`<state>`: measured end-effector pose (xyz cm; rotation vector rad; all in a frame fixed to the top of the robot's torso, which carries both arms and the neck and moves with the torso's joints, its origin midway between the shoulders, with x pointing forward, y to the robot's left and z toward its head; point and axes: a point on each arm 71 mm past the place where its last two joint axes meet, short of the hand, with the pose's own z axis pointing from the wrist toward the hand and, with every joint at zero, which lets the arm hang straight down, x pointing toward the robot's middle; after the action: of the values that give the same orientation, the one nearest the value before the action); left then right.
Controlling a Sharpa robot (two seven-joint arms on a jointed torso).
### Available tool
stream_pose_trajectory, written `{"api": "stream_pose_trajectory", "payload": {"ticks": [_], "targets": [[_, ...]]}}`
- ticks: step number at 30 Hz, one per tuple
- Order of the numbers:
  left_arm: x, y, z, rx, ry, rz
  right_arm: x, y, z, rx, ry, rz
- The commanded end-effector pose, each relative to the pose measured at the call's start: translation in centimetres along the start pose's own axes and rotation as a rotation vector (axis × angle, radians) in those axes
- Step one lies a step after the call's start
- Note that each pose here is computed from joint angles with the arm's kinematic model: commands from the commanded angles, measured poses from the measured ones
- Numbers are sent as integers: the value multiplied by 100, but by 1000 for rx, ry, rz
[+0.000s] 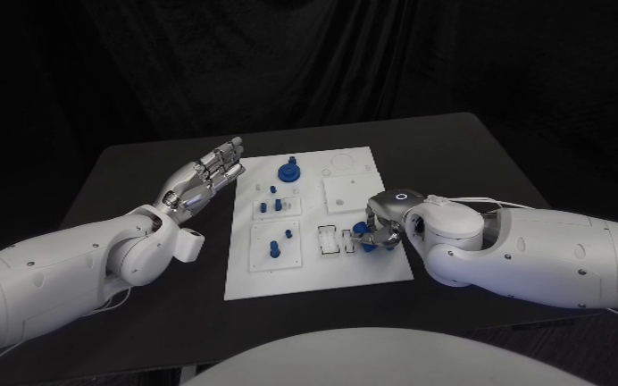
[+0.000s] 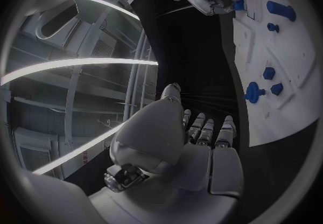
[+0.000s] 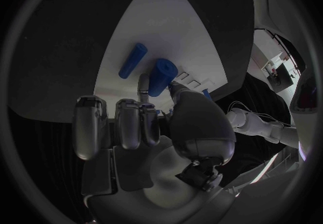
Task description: Assemble the parts on the task board
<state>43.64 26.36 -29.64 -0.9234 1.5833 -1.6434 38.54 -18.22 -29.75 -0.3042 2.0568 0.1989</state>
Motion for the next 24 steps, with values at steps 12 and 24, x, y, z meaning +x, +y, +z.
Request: {"api": "stream_pose_trajectory", "payload": {"ticks": [12, 24], "targets": [[16, -29, -24, 73, 13, -16, 120, 65, 61, -32, 48, -29], [6, -18, -44, 67, 11, -17, 91, 34, 40, -60, -21, 92]]}}
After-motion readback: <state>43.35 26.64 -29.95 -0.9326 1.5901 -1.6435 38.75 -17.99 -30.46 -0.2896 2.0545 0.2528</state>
